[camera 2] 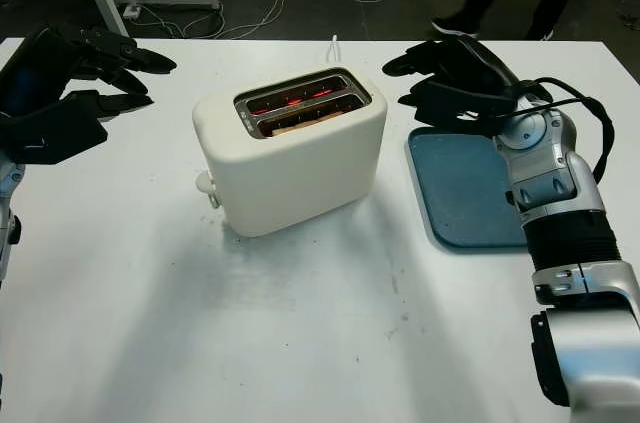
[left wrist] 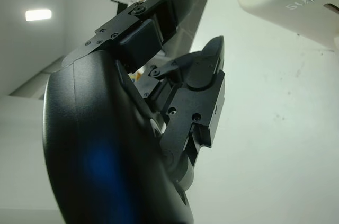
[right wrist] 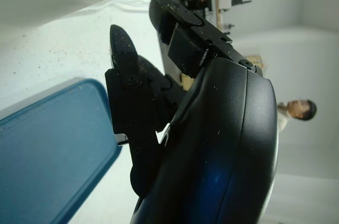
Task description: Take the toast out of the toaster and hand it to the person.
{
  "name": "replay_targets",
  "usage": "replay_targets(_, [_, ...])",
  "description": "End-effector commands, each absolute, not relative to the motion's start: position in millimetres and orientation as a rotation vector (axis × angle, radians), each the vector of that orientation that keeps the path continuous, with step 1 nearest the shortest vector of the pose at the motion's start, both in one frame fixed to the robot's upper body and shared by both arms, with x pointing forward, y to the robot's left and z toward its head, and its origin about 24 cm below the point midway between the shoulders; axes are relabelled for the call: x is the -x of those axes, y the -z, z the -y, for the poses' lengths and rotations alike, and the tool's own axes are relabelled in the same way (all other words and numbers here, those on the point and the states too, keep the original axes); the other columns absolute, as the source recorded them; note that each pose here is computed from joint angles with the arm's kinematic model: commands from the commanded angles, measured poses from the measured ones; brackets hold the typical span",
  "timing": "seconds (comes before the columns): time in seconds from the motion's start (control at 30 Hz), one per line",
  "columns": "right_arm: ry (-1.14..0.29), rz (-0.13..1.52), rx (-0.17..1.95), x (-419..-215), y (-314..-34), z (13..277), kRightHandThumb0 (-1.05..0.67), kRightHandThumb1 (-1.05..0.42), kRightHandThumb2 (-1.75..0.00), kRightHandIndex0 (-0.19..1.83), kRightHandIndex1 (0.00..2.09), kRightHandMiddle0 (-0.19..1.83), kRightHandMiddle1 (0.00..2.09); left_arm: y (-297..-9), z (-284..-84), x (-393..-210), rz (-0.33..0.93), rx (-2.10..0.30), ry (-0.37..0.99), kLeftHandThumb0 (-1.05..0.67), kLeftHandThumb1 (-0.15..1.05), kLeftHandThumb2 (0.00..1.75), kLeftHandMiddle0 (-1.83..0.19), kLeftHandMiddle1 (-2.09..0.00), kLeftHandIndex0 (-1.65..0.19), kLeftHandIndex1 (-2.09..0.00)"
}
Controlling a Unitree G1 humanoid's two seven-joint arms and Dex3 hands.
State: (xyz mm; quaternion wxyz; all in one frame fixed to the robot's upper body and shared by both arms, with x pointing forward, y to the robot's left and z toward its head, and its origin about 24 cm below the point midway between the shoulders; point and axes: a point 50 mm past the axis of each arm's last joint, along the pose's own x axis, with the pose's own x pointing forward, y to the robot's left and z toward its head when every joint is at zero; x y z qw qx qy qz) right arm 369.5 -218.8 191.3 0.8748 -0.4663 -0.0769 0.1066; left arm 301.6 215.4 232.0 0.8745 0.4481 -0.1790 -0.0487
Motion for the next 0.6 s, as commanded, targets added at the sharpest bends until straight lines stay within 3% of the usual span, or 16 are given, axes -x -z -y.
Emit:
replay_targets(0.0, [-0.225,0.175,0.951,-369.2,-190.3,217.3,-0.29,-0.92,-0.07,0.97,0.02,0.85,0.01,-233.9,-215.6,-300.4,0.381,-0.940,0.086,0.04,0.81,0.00,-0.86,-0.66,-1.06,-0.03])
replay_targets(0.57, [-0.225,0.171,0.968,-368.8,-190.4,216.1,-0.27,-0.92,-0.07,0.96,0.01,0.85,0.00,-232.5,-217.0,-300.5,0.378,-0.925,0.088,0.08,0.82,0.01,-0.87,-0.66,-1.06,-0.02])
